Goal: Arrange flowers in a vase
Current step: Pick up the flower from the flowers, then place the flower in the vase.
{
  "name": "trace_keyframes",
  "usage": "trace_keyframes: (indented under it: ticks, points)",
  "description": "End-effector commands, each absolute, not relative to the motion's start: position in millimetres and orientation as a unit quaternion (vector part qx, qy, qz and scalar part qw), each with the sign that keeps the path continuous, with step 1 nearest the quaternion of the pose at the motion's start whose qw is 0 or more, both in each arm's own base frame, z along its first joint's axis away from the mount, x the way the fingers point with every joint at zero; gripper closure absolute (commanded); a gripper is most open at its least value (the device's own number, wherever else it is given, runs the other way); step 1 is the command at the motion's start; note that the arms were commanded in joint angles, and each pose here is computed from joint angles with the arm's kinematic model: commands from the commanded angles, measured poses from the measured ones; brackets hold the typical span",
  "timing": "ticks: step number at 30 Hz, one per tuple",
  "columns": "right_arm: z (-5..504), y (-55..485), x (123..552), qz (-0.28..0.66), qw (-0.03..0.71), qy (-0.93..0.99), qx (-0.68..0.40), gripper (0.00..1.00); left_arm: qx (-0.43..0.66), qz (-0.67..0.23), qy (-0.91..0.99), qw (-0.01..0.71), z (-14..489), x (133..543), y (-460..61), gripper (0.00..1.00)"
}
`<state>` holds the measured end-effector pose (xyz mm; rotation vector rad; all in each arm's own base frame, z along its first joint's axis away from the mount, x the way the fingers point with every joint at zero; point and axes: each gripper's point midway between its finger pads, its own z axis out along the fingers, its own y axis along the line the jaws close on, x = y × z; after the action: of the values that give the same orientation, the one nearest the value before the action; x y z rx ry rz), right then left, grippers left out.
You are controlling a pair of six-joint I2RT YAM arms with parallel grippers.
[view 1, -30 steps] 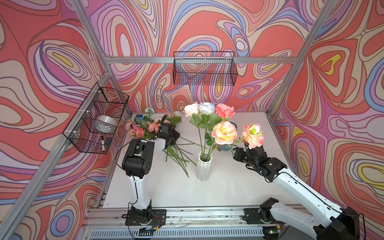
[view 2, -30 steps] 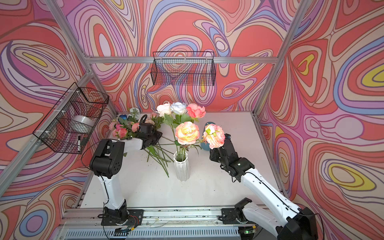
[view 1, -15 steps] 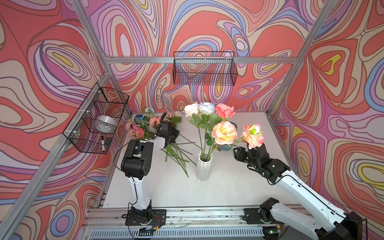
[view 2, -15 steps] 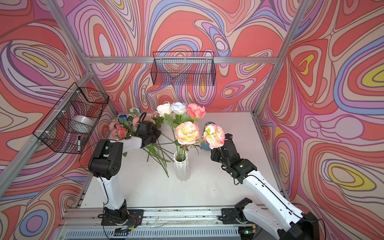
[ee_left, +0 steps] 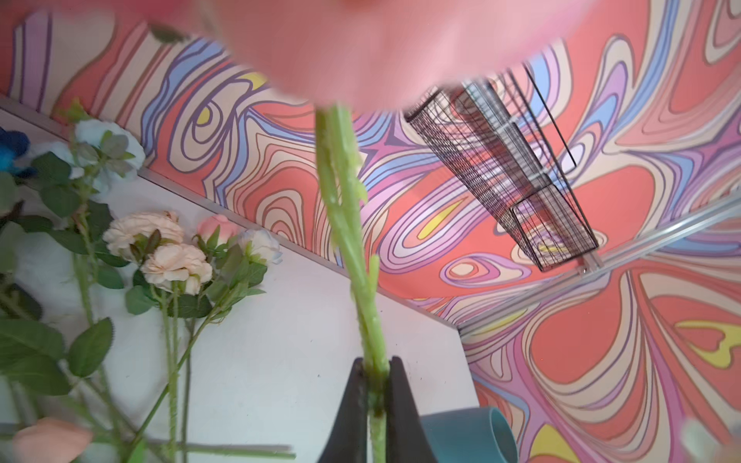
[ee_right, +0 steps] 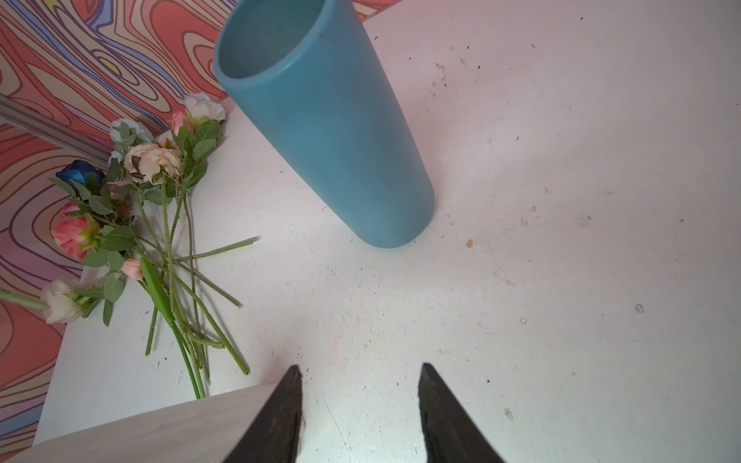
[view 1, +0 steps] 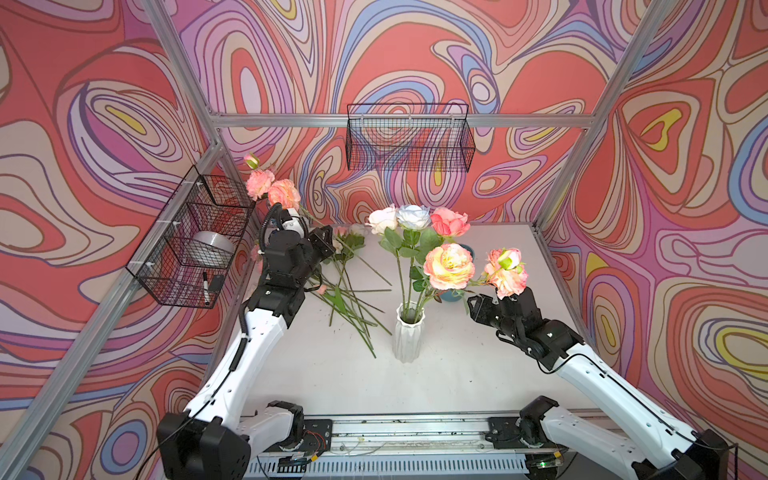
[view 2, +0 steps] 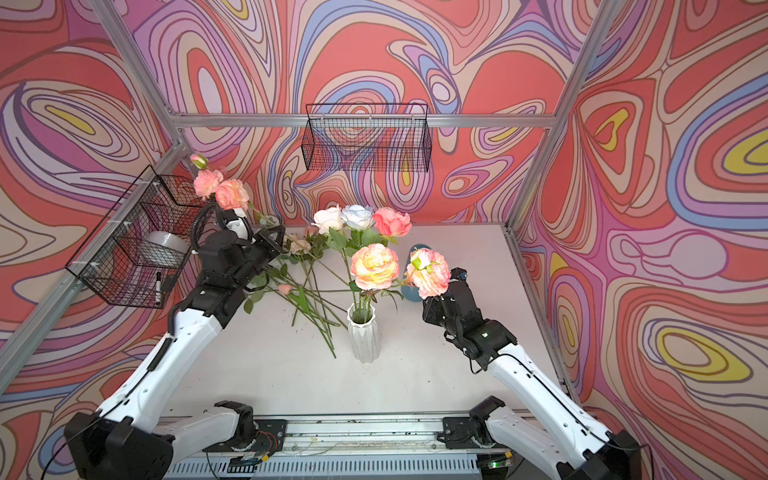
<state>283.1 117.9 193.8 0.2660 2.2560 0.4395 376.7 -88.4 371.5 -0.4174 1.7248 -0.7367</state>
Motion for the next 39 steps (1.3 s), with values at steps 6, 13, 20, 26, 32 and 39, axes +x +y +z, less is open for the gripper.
trace_keyframes:
  ticks: [6,13,20,26,32,39]
  points:
    - [207.4,116.4,287.4,0.172,0.413,0.888,0.104,0.52,-0.058,-0.241,0.770,0.588,425.1,266.5,-74.6,1.00]
    - [213.3,119.5,291.8,0.175,0.414,0.887,0.104,0.52,0.064,-0.358,0.698,0.617,485.8,193.4,-110.7,1.00]
    - [217.3,122.6,294.4,0.183,0.414,0.885,0.107,0.53,0.097,-0.447,0.628,0.630,517.6,192.6,-132.6,1.00]
    - [224.1,119.9,295.3,0.179,0.420,0.882,0.111,0.53,0.111,-0.473,0.585,0.650,534.5,216.4,-147.3,1.00]
    - [229.3,117.5,294.3,0.175,0.426,0.881,0.111,0.53,0.169,-0.444,0.592,0.652,531.3,232.5,-191.2,1.00]
    - [233.0,114.9,291.4,0.176,0.432,0.878,0.111,0.53,0.175,-0.399,0.622,0.651,501.1,255.7,-206.1,1.00]
